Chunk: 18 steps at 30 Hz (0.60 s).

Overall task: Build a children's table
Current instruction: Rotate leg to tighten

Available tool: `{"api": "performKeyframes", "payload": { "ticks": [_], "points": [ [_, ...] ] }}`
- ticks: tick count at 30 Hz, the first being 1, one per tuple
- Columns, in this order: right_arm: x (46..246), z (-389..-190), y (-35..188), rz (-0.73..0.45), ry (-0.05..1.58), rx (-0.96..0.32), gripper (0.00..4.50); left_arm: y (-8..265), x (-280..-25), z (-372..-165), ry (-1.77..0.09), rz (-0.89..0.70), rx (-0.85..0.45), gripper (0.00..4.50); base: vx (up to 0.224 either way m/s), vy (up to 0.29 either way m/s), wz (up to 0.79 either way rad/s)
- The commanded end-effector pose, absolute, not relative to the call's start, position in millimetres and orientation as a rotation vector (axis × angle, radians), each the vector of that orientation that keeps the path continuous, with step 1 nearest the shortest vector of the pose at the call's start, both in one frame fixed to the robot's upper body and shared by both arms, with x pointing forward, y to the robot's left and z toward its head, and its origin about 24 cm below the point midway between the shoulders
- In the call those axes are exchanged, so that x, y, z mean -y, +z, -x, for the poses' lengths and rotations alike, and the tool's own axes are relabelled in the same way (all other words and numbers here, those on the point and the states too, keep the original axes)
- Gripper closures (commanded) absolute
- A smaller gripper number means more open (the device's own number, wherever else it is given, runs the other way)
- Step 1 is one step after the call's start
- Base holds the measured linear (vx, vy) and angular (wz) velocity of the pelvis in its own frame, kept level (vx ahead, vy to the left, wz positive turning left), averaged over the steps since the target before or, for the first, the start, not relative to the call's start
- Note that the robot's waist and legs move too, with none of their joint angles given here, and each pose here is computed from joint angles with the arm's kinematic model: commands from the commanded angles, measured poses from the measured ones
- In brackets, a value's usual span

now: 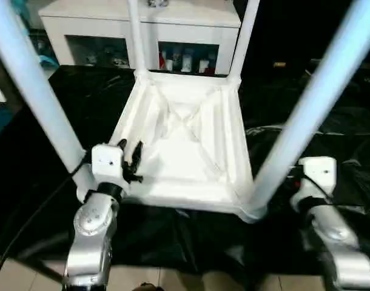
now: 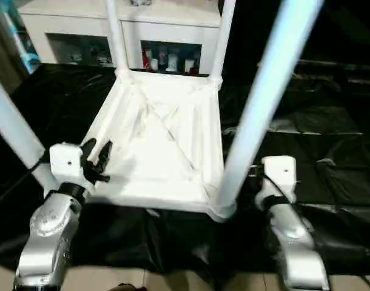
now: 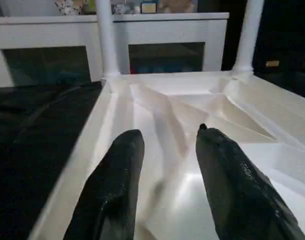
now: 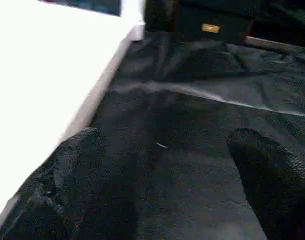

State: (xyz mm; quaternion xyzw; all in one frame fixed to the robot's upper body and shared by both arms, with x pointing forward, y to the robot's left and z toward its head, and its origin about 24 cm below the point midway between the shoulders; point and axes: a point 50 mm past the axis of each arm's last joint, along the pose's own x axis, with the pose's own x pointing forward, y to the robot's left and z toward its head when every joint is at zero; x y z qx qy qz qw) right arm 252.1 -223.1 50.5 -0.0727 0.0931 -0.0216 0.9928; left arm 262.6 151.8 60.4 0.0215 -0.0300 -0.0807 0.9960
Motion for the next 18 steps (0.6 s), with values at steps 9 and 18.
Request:
{"api": "performKeyframes", "payload": {
  "ticks": [9,18],
  "points": [
    [261.9,-251.2,61.6,0.127,0.028,-0.204,0.18,94.3,-176.4,-257.6,-0.162,-0.104,0.215,2.52,-0.064,0.001,-0.21],
    [243.2,-216.0,63.6,0.118,0.587,-0.301,0.18,93.9,-194.4,-233.1,-0.613,-0.133,0.012,2.52,-0.004,0.005,-0.07]
  ]
}}
